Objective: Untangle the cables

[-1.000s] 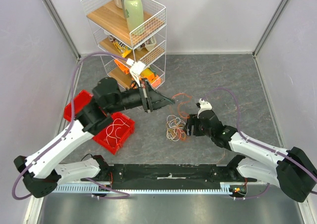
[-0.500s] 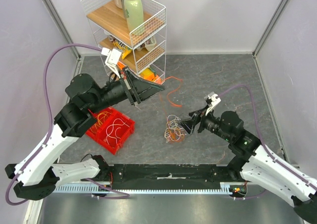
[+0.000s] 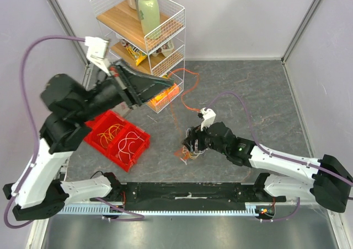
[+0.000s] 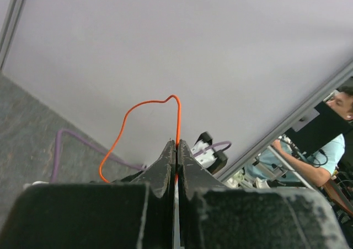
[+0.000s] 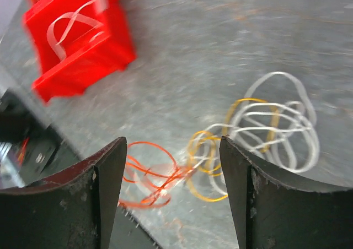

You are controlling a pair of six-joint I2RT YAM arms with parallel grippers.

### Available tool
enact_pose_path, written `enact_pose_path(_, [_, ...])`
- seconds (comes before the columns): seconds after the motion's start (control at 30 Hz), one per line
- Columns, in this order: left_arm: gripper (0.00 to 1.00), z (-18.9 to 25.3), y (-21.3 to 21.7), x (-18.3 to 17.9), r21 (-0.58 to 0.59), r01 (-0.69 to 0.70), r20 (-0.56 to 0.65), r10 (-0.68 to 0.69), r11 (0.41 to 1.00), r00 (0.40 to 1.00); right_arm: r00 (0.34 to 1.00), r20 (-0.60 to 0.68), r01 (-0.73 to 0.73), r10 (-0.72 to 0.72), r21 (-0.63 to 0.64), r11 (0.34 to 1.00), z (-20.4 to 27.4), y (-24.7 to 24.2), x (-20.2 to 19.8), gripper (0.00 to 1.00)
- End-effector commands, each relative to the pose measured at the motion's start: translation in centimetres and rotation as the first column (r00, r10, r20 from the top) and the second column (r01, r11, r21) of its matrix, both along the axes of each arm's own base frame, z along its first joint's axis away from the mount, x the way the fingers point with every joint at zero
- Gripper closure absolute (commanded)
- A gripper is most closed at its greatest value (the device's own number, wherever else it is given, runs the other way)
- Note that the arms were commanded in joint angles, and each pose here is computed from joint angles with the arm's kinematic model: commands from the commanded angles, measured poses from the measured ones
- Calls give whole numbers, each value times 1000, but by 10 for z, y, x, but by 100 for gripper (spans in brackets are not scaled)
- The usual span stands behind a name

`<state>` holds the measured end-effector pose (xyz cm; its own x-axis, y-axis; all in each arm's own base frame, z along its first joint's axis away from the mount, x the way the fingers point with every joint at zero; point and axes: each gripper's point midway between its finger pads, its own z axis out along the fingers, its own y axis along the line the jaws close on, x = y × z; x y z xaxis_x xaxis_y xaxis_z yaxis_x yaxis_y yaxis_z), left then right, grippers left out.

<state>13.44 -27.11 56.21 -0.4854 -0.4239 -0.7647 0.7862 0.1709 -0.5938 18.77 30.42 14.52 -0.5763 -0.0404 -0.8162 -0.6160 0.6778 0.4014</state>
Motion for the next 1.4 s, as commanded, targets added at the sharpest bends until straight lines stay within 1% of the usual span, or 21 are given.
enact_pose_path(0.0, [98,65,48,-41,-114,-11,167,30,993,985,923,-1,384,-384,-21,923,-6,-46,55,26])
enact_pose_path(0.1, [98,91,76,-57,-178,-45,229,86,983,970,903,-43,421,-426,-102,901,-33,-63,61,29])
enact_pose_path(0.2, [98,106,95,-61,-227,-98,257,156,969,954,905,-41,408,-423,-195,892,-48,-73,58,29])
enact_pose_path(0.27, [98,109,97,-57,-238,-122,258,184,964,948,922,-26,371,-386,-229,900,-48,-75,54,27])
enact_pose_path(0.33, [98,107,92,-50,-227,-134,254,191,965,948,958,-12,277,-288,-233,932,-40,-67,47,23])
enact_pose_path(0.43, [98,97,83,-33,-192,-178,227,220,965,949,999,32,48,-44,-170,984,-18,-39,26,20])
enact_pose_path(0.53, [98,87,77,-20,-161,-215,199,245,963,949,975,132,-165,179,-109,980,8,-12,-9,15])
enact_pose_path(0.63, [99,83,74,-16,-154,-223,198,251,963,948,942,206,-272,266,1,962,34,7,-30,14])
enact_pose_path(0.7, [98,82,74,-14,-150,-230,197,257,962,946,911,236,-364,339,69,929,47,20,-48,14])
enact_pose_path(0.77, [98,83,77,-15,-153,-236,197,264,960,944,879,255,-437,402,97,894,53,36,-64,14])
enact_pose_path(0.8, [98,84,77,-16,-156,-233,197,261,960,945,879,253,-437,403,91,895,53,43,-66,14])
enact_pose_path(0.87, [98,85,80,-18,-159,-237,194,266,958,944,900,251,-386,357,78,919,54,59,-60,14])
enact_pose_path(0.93, [98,86,85,-22,-162,-237,191,266,958,945,926,251,-313,281,98,945,59,77,-46,16])
enact_pose_path(1.0, [98,90,91,-25,-174,-245,190,277,954,942,974,204,-116,99,73,991,48,81,-14,21])
enact_pose_path(1.03, [98,92,96,-29,-184,-247,193,281,951,940,985,174,-10,2,43,999,35,78,1,22])
enact_pose_path(1.07, [98,95,100,-31,-190,-252,195,288,949,938,978,158,138,-136,-6,990,22,63,20,23])
enact_pose_path(1.1, [98,98,105,-34,-197,-257,199,295,946,935,954,131,277,-269,-49,959,6,46,33,25])
enact_pose_path(1.13, [98,100,109,-36,-202,-261,203,301,944,932,924,111,374,-366,-69,925,-7,29,44,29])
enact_pose_path(1.2, [98,103,119,-41,-207,-278,208,319,938,925,887,34,462,-461,-84,883,-31,0,61,34])
enact_pose_path(1.27, [98,99,126,-40,-201,-307,201,346,930,916,858,-14,507,-513,-122,853,-52,-31,76,41])
enact_pose_path(1.37, [98,87,131,-30,-171,-367,179,395,914,901,819,3,562,-574,-206,801,-63,-76,86,44])
